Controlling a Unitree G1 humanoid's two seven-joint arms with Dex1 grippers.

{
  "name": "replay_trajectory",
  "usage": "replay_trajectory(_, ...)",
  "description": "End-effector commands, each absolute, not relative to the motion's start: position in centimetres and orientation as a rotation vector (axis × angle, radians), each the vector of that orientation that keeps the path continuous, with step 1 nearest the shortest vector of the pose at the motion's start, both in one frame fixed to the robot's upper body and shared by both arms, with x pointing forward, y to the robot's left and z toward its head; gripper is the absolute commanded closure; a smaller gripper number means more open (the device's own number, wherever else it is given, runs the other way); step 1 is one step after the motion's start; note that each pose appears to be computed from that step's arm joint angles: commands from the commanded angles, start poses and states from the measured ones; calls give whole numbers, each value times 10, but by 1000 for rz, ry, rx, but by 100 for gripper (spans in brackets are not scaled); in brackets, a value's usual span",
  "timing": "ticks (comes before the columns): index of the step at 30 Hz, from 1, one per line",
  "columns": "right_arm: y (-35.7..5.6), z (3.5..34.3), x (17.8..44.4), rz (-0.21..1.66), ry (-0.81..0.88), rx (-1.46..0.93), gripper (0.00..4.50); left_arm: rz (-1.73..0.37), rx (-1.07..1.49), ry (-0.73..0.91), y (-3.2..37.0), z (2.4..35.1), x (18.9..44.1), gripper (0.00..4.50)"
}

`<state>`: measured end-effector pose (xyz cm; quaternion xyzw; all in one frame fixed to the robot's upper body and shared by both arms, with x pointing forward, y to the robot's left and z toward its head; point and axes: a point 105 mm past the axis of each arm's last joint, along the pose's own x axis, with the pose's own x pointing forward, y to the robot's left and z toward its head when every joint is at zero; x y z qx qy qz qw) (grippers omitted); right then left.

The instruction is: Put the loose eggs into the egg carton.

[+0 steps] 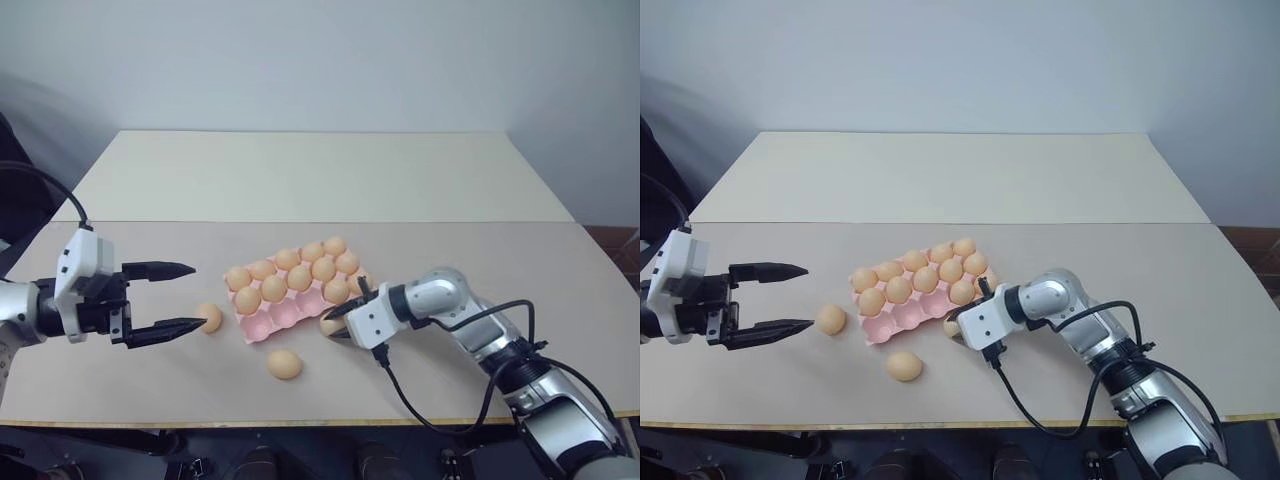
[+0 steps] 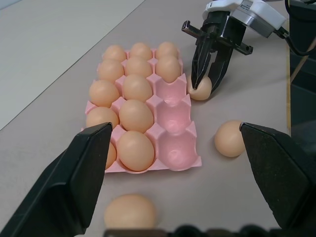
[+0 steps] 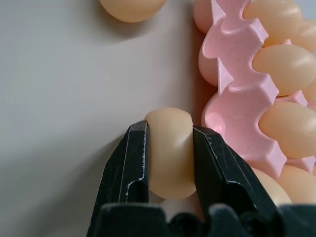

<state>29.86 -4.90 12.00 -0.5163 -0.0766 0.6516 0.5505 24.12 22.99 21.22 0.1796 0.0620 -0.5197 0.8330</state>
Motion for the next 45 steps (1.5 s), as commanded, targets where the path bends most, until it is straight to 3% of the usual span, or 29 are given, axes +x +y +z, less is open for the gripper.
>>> replay_trajectory(1, -52, 133, 295, 1528, -218, -1214, 340, -1093, 420, 96, 230, 225, 240, 0)
replay_trajectory(11, -34, 191, 300, 1441, -368, -1030, 340, -1067, 409, 55, 231, 234, 245, 0)
replay_trajectory(18, -17, 175, 317, 1404, -358, -1067, 340, -1069, 412, 52, 229, 235, 245, 0)
replay_trajectory(21, -15, 173, 318, 1408, -346, -1069, 253, -1067, 412, 54, 229, 235, 244, 0)
replay_trajectory(28, -28, 183, 313, 1389, -347, -1031, 4, -1063, 408, 60, 230, 234, 243, 0)
replay_trajectory(45, -176, 219, 278, 1222, -10, -691, 4, -1067, 405, 98, 238, 222, 247, 0)
